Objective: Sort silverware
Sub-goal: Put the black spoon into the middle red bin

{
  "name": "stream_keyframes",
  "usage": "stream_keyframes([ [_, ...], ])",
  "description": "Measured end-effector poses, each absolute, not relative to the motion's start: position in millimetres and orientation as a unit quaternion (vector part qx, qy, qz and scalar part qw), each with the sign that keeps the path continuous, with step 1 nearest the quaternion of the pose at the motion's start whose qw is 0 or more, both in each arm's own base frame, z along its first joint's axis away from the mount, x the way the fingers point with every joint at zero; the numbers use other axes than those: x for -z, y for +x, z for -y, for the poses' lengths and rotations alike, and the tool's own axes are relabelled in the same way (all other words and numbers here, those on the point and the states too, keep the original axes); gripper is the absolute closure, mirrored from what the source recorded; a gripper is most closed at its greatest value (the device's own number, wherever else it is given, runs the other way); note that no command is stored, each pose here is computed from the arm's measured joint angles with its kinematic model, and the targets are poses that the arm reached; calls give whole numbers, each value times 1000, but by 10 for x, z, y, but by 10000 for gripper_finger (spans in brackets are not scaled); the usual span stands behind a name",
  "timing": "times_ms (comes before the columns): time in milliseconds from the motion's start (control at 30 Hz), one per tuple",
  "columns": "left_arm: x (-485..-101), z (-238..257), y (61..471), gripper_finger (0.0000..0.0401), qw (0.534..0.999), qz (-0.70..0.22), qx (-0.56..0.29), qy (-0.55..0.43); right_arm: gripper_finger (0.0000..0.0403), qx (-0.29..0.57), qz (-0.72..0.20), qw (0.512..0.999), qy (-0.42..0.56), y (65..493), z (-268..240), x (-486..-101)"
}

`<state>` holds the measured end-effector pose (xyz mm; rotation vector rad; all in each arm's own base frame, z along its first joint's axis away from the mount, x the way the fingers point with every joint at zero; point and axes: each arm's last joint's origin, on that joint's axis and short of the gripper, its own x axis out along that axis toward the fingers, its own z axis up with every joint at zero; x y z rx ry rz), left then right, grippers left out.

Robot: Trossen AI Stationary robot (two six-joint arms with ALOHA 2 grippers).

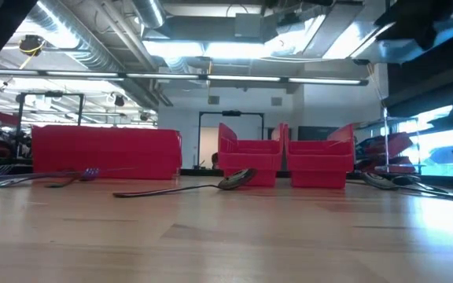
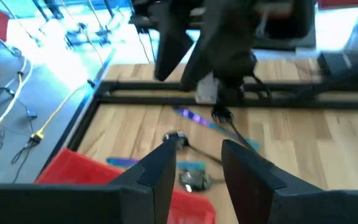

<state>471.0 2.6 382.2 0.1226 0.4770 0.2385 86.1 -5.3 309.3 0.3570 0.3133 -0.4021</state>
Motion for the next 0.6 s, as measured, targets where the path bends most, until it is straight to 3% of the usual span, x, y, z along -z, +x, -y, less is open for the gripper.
stream_keyframes([
  [167, -3697, -102, 4801, 285, 974, -197, -103, 33, 246, 184, -76, 966, 162, 623, 72, -3087],
  [333, -3566, -106, 4788, 285, 976, -192, -103, 28, 246, 166, -76, 975, 125, 686, 61, -2975],
  [600, -3381, 42, 4599, 311, 999, -13, -45, 5, 246, 95, -31, 993, 65, 844, 17, -2962],
])
